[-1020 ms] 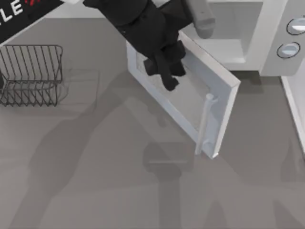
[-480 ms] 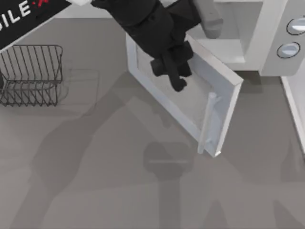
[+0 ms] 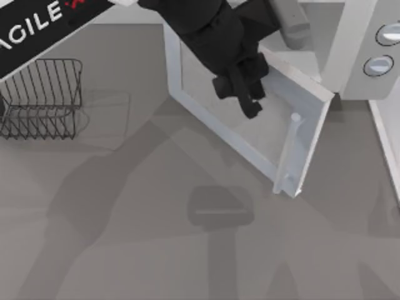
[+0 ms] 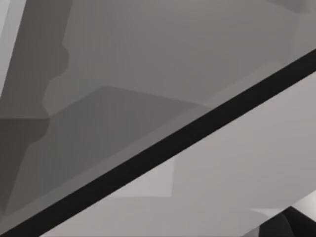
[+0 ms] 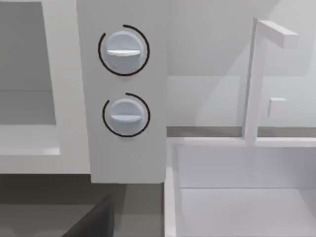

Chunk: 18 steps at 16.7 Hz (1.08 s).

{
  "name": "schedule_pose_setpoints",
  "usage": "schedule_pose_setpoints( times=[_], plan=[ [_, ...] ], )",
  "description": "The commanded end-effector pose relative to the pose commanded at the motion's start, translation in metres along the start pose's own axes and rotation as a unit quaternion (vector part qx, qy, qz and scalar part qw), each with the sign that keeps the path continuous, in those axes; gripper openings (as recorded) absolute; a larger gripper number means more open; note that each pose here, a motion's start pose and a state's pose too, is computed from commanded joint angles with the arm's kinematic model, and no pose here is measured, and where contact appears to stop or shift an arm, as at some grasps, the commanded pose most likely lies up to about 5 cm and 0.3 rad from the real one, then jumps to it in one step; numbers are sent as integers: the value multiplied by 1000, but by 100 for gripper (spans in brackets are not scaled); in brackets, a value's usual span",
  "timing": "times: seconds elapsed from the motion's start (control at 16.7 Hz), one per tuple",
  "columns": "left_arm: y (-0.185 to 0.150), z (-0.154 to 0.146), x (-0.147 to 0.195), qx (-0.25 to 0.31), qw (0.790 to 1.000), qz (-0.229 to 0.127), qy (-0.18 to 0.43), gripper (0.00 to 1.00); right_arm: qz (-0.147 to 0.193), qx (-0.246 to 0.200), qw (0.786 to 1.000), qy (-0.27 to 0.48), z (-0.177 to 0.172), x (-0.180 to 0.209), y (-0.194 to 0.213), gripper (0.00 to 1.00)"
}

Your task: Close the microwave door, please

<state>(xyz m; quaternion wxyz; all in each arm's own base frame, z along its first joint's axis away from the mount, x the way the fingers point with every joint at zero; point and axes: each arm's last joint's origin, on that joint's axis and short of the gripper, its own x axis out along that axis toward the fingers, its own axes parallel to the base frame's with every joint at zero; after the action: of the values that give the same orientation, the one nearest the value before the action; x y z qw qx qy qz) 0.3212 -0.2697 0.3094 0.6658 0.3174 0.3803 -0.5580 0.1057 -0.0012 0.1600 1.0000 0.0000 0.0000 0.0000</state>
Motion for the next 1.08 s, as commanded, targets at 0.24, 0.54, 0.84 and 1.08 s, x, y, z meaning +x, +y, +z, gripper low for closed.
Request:
schedule_pose_setpoints(
  times=[0.24,0.54,0.84,1.08],
  plan=[
    [-7,4,-1,3,1000,2,3,0,0,0,1000,0,0,0,0,100],
    [-5,15,9,1,1000,1,1,0,0,0,1000,0,0,0,0,100],
    [-4,15,8,-1,1000,0,0,0,0,0,1000,0,0,0,0,100],
    [-11,16,24,-6,999,-31,27,0,0,0,1000,0,0,0,0,100]
  ],
)
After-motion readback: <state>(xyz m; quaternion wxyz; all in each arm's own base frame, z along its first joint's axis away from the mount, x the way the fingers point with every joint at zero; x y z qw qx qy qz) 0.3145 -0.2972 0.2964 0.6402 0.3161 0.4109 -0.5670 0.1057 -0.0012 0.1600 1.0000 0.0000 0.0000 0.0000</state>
